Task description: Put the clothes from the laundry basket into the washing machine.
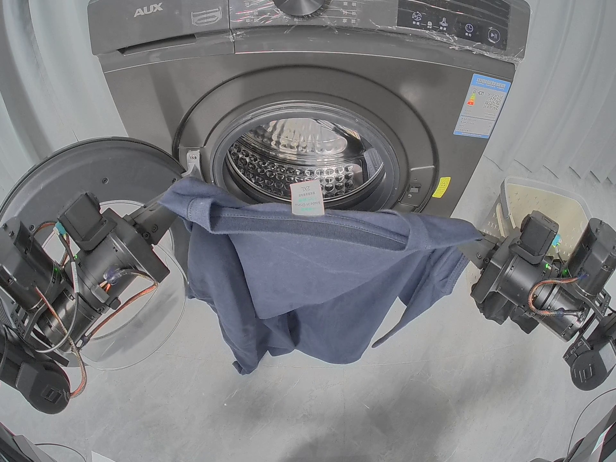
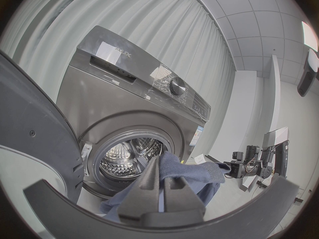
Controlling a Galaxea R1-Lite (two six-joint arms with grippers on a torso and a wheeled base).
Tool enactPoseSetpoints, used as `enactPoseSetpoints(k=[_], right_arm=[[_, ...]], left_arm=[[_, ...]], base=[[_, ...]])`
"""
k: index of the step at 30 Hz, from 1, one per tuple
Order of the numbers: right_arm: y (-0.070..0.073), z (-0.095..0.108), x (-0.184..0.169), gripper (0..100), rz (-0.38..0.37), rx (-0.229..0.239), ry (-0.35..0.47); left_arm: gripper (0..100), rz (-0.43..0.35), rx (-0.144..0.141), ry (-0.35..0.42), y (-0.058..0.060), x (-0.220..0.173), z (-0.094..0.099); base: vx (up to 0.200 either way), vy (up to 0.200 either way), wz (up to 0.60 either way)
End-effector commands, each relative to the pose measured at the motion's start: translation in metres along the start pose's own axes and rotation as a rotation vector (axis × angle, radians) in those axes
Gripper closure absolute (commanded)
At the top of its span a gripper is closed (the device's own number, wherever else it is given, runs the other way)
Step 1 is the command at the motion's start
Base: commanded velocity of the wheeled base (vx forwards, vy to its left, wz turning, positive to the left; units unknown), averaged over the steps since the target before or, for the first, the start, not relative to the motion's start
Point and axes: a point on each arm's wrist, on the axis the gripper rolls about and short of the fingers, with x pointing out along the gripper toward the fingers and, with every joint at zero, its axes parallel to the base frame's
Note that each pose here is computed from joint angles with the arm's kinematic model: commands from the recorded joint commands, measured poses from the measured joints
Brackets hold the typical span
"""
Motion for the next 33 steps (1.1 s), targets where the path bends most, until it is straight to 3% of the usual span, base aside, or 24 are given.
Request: enactPoseSetpoints(k=[1, 9, 14, 17, 24, 29, 33], right_arm=[[-0.001, 0.000, 0.002, 100, -0.002, -0.001, -0.005], [0.002, 0.007, -0.002, 100, 0.005, -0.008, -0.031], [0.003, 0.013, -0.003, 100, 0.006, -0.027, -0.057], [0.004, 0.018, -0.005, 100, 0.005, -0.039, -0.075], [0.007, 0.020, -0.002, 100, 0.019, -0.038, -0.083], [0.005, 0.017, -0.003, 100, 0.011, -0.036, -0.073], [0.006, 0.019, -0.003, 100, 0.011, -0.036, -0.080]], left_arm=[[100, 0.002, 0.006, -0.011, 0.001, 0.001, 0.002], [100, -0.003, 0.013, -0.018, 0.002, 0.004, 0.004], [100, -0.034, 0.075, 0.020, 0.003, 0.003, -0.004], [100, -0.033, 0.085, 0.035, 0.004, 0.004, -0.008], [100, -0.050, 0.093, 0.005, 0.002, 0.006, -0.001], [100, -0.075, 0.086, 0.037, 0.004, 0.005, -0.007], [100, -0.119, 0.078, 0.054, -0.002, 0.001, -0.009]], base=[[0.000, 0.000, 0.00], [0.000, 0.000, 0.00], [0.000, 0.000, 0.00], [0.000, 0.000, 0.00], [0.000, 0.000, 0.00], [0.000, 0.000, 0.00], [0.000, 0.000, 0.00]])
